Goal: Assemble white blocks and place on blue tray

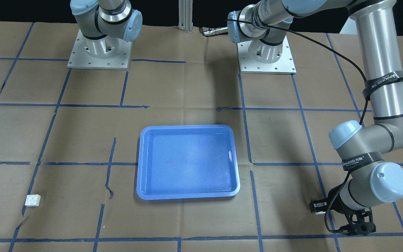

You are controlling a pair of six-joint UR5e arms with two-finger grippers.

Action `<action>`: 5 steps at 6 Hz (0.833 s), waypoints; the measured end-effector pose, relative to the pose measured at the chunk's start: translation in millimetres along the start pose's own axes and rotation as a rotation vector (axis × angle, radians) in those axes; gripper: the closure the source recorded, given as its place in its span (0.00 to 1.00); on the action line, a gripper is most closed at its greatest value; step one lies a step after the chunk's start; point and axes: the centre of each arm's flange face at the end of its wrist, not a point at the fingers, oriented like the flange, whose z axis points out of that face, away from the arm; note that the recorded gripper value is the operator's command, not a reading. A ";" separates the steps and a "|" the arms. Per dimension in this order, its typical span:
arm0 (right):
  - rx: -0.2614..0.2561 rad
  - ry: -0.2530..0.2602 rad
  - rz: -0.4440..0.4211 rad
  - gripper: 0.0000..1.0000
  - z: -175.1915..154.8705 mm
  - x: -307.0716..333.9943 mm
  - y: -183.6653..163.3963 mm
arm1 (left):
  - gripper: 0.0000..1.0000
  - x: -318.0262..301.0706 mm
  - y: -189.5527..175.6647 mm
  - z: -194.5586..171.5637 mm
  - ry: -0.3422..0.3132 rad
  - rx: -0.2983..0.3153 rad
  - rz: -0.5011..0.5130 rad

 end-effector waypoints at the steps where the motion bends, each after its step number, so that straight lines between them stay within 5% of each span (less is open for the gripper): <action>1: 0.020 0.011 -0.038 0.00 7.1 23.7 17.6 | 0.80 0.0 2.3 3.0 -0.004 -0.007 0.002; 2: 0.068 0.024 -0.058 0.00 18.8 39.1 32.9 | 0.81 -0.2 4.0 2.6 -0.010 -0.011 0.003; 4: 0.244 0.050 -0.107 0.00 67.0 60.7 62.8 | 0.81 15.2 13.1 -22.0 -0.011 0.006 0.051; 5: 0.344 0.066 -0.127 0.00 100.6 69.5 83.7 | 0.81 45.9 29.7 -36.1 -0.008 0.009 0.170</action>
